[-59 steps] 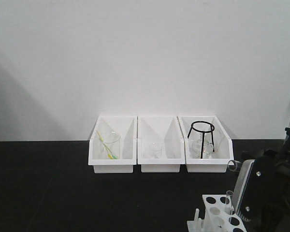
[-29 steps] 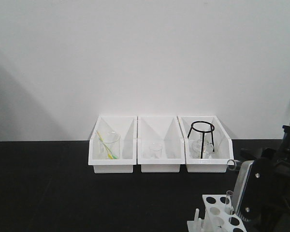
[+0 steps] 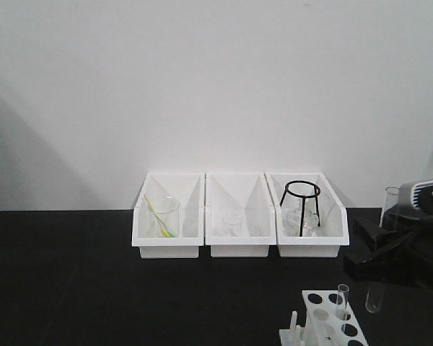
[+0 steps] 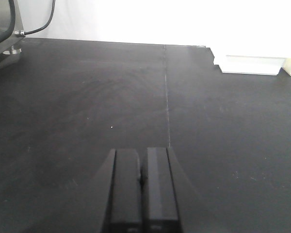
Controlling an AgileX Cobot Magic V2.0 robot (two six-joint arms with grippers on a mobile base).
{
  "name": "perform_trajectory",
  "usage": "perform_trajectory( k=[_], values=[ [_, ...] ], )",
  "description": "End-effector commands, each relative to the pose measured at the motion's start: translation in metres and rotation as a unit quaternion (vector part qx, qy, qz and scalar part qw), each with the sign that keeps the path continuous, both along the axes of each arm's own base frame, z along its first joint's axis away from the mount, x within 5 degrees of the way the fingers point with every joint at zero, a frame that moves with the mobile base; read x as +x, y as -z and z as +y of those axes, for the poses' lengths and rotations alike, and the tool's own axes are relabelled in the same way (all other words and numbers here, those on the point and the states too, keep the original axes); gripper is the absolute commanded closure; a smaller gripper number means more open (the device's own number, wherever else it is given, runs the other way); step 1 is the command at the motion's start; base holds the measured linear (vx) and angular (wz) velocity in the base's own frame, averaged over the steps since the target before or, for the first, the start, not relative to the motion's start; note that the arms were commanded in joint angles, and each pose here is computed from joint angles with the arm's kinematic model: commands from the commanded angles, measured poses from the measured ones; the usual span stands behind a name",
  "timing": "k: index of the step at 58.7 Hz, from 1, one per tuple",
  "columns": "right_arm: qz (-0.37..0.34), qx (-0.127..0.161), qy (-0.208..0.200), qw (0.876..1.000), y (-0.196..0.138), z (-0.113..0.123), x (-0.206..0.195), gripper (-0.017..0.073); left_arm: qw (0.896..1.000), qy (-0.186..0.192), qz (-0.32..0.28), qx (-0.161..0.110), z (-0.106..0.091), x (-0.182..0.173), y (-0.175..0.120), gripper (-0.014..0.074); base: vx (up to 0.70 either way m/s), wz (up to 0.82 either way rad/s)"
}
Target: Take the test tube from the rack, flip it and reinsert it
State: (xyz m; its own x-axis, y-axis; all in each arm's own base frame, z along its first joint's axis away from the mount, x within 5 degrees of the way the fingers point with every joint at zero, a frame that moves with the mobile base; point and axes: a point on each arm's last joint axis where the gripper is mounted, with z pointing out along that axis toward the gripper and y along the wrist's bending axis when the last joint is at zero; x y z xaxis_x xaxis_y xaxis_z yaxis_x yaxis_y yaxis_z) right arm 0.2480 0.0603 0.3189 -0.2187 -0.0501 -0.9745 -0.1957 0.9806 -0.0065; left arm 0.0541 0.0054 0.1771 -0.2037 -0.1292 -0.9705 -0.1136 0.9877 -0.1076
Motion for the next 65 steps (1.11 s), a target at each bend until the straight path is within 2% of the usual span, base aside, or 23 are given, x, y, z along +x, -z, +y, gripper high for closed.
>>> perform_trajectory(
  k=[1, 6, 13, 15, 24, 30, 34, 39, 45, 65],
  values=[
    [-0.075, 0.044, 0.049, 0.995, -0.026, -0.008, 0.0, 0.0568, 0.999, 0.006, -0.049, 0.002, -0.001, 0.001, -0.008, 0.06, 0.0, 0.0],
    [-0.091, 0.039, 0.058, 0.993, -0.028, -0.01, 0.001, 0.0568, 0.999, 0.006, -0.049, 0.002, -0.001, 0.001, -0.008, 0.06, 0.0, 0.0],
    [-0.087, 0.013, 0.044, 0.995, -0.025, -0.007, 0.004, 0.0568, 0.999, 0.006, -0.049, 0.002, -0.001, 0.001, -0.008, 0.06, 0.0, 0.0],
    [-0.082, 0.012, 0.044, 0.996, -0.021, -0.007, 0.005, 0.0568, 0.999, 0.006, -0.049, 0.002, -0.001, 0.001, -0.008, 0.06, 0.0, 0.0],
    [-0.107, 0.041, 0.063, 0.991, 0.007, -0.003, -0.003, 0.0568, 0.999, 0.006, -0.049, 0.002, -0.001, 0.001, -0.008, 0.06, 0.0, 0.0],
    [-0.144, 0.029, 0.031, 0.989, 0.026, 0.007, -0.013, 0.0568, 0.999, 0.006, -0.049, 0.002, -0.001, 0.001, -0.008, 0.06, 0.0, 0.0],
    [-0.155, 0.039, 0.01, 0.987, 0.035, 0.013, -0.017, 0.0568, 0.999, 0.006, -0.049, 0.002, -0.001, 0.001, -0.008, 0.06, 0.0, 0.0],
    [-0.151, 0.052, -0.004, 0.987, 0.043, 0.016, -0.016, 0.0568, 0.999, 0.006, -0.049, 0.002, -0.001, 0.001, -0.008, 0.06, 0.0, 0.0],
    [-0.142, 0.045, -0.015, 0.989, 0.051, 0.021, -0.01, 0.0568, 0.999, 0.006, -0.049, 0.002, -0.001, 0.001, -0.008, 0.06, 0.0, 0.0],
    [-0.113, 0.045, -0.009, 0.993, 0.081, 0.027, 0.008, 0.0568, 0.999, 0.006, -0.049, 0.002, -0.001, 0.001, -0.008, 0.06, 0.0, 0.0]
  ],
)
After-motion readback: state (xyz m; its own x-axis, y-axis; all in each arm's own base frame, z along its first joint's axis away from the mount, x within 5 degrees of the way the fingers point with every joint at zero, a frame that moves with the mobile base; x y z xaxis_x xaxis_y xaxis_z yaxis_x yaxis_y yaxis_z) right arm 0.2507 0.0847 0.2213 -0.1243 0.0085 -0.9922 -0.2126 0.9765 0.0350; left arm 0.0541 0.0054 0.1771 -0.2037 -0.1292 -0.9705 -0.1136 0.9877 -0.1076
